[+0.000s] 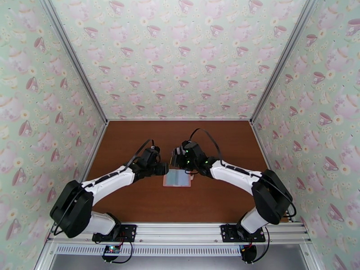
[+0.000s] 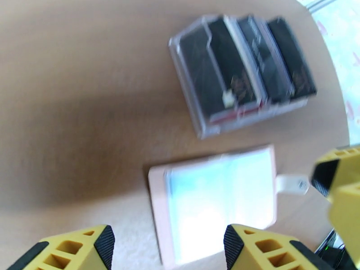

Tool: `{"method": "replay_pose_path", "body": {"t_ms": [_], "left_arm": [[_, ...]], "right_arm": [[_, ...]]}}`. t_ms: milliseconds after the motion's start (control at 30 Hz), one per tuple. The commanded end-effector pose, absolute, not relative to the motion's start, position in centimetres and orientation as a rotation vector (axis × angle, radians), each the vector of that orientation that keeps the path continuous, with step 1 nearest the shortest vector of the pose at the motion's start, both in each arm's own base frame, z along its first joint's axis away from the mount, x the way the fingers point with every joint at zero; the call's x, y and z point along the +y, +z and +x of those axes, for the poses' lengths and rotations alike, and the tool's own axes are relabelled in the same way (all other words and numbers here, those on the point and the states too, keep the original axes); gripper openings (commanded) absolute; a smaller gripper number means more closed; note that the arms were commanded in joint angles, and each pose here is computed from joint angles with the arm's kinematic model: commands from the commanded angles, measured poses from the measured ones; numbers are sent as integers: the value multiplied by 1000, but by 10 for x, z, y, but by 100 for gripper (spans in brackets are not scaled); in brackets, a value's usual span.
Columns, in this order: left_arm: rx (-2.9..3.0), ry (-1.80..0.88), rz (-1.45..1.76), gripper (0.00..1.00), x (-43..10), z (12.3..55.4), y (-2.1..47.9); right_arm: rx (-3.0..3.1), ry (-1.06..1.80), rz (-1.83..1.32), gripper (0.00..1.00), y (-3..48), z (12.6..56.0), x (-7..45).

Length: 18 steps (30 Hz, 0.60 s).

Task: Put the credit cards into the card holder

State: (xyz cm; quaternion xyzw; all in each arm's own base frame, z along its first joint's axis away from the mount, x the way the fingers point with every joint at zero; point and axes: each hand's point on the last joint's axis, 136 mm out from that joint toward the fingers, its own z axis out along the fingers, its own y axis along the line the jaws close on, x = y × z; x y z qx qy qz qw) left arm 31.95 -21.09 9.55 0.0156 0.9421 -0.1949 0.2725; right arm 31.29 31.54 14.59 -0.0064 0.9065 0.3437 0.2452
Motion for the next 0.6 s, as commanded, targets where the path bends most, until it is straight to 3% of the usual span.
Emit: {"method": "replay_pose_path", "body": {"t_ms": [0,200,567], "left_arm": [[2476,-600,47,70,-226,341,115],[2410,-656,34,70,-241,377,136],[2421,-727,-14,70,-255,420,98]], "right_arm": [[2472,833,-34,52,162,318,294],[2440,764,0,53,182,331,261],[2454,632,20,57,189,347,221]]}}
